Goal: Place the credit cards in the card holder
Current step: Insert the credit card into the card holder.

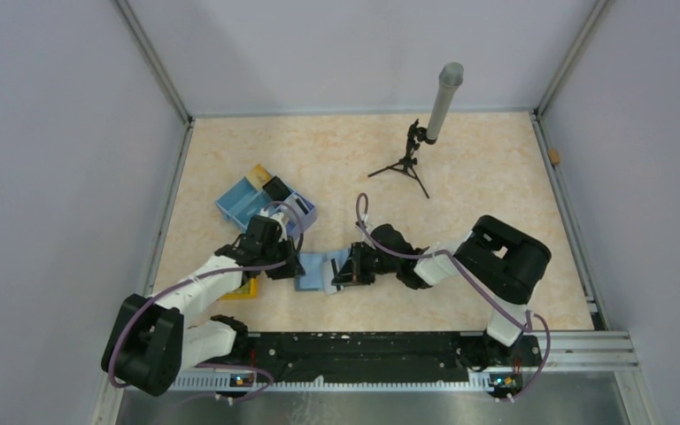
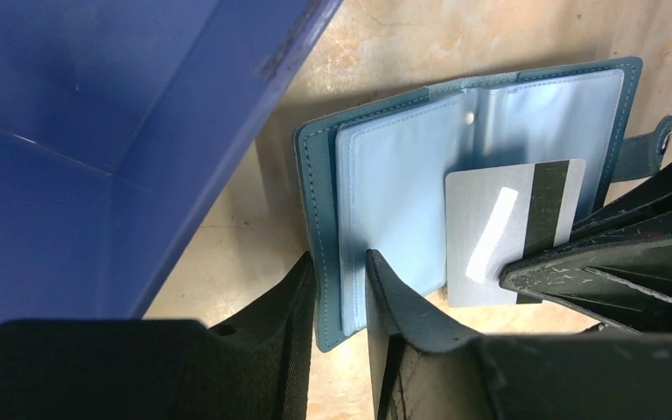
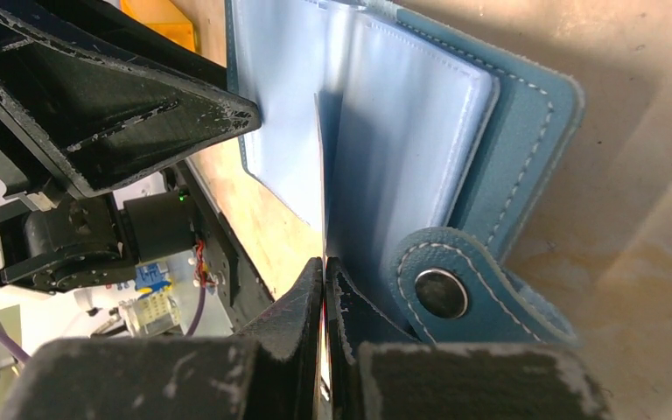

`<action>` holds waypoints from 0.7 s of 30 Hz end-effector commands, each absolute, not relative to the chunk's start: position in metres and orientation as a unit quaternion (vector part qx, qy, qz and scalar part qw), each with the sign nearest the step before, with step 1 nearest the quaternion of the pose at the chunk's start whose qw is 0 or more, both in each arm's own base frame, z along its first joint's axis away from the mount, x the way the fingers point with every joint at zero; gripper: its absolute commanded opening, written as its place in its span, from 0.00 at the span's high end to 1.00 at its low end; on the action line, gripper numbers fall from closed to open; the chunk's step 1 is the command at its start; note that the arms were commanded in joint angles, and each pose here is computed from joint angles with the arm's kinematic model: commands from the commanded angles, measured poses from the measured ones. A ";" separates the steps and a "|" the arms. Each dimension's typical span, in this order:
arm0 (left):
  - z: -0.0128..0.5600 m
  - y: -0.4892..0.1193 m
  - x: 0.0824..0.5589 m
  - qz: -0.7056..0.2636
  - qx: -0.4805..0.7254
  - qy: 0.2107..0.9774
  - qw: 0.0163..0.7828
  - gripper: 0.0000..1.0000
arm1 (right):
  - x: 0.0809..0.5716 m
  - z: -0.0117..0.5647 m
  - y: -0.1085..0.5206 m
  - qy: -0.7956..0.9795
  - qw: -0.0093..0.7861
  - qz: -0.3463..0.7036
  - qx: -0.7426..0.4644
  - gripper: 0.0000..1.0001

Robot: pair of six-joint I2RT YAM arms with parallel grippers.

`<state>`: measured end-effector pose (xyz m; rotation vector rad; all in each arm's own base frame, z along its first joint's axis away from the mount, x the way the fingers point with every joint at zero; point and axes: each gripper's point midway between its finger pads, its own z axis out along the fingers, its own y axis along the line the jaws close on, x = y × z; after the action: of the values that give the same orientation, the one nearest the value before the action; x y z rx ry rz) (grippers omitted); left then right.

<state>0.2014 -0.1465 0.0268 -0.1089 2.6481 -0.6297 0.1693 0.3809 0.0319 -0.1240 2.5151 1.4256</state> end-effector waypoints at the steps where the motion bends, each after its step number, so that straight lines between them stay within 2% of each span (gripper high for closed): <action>1: 0.027 -0.144 0.205 -0.216 -0.036 0.952 0.212 0.72 | 0.178 0.039 0.391 0.851 0.135 0.504 -0.055 1.00; 21: 0.026 -0.143 0.204 -0.211 -0.035 0.954 0.211 0.74 | 0.207 0.015 0.382 0.885 0.146 0.441 0.001 1.00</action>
<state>0.2014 -0.1451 0.0250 -0.1054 2.6530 -0.6166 0.1918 0.3876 0.0289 -0.0560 2.5195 1.3764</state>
